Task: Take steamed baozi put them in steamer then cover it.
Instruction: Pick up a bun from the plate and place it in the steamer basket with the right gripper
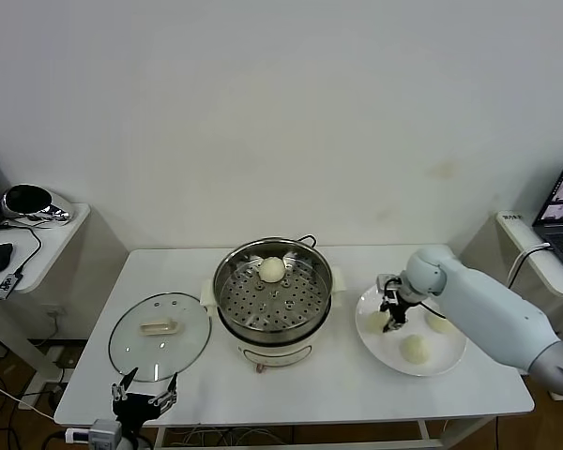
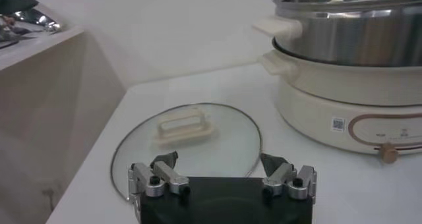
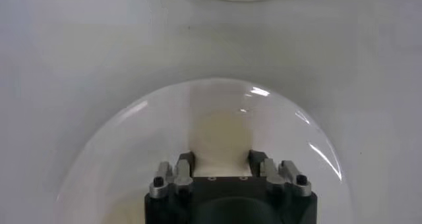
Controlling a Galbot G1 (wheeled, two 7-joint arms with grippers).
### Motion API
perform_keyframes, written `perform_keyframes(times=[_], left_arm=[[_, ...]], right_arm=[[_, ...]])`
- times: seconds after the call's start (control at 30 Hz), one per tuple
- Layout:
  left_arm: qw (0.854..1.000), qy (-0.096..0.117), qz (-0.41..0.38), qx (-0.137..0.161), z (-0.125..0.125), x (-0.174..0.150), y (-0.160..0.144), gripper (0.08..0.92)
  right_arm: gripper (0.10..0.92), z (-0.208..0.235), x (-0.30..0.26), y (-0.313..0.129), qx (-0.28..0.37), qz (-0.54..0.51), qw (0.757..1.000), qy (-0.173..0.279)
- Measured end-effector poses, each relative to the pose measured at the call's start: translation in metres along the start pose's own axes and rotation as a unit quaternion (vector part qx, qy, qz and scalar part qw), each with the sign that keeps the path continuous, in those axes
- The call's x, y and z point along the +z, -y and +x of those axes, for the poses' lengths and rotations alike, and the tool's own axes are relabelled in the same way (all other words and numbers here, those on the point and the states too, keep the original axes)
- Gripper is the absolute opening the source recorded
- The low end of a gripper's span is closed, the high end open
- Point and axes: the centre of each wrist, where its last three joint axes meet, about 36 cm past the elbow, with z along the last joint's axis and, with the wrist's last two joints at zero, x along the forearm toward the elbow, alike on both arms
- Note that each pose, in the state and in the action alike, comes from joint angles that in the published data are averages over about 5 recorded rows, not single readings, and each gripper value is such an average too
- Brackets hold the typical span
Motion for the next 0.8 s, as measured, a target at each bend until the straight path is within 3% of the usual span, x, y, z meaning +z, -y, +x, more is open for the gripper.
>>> perform_keyframes(times=[0.4,0.8], left_arm=[[1.000,0.014,-0.009,-0.003,0.001,-0.011,0.000,0.823],[0.999,0.026,-0.009,-0.018,0.010,-0.024,-0.003,0.823]], right_arm=[[0.492,0.112,-0.019,0.026,0.016,0.014,1.000,0.016],[0.492,0.202,-0.109,0.058,-0.011,0.040,0.997,0.059]])
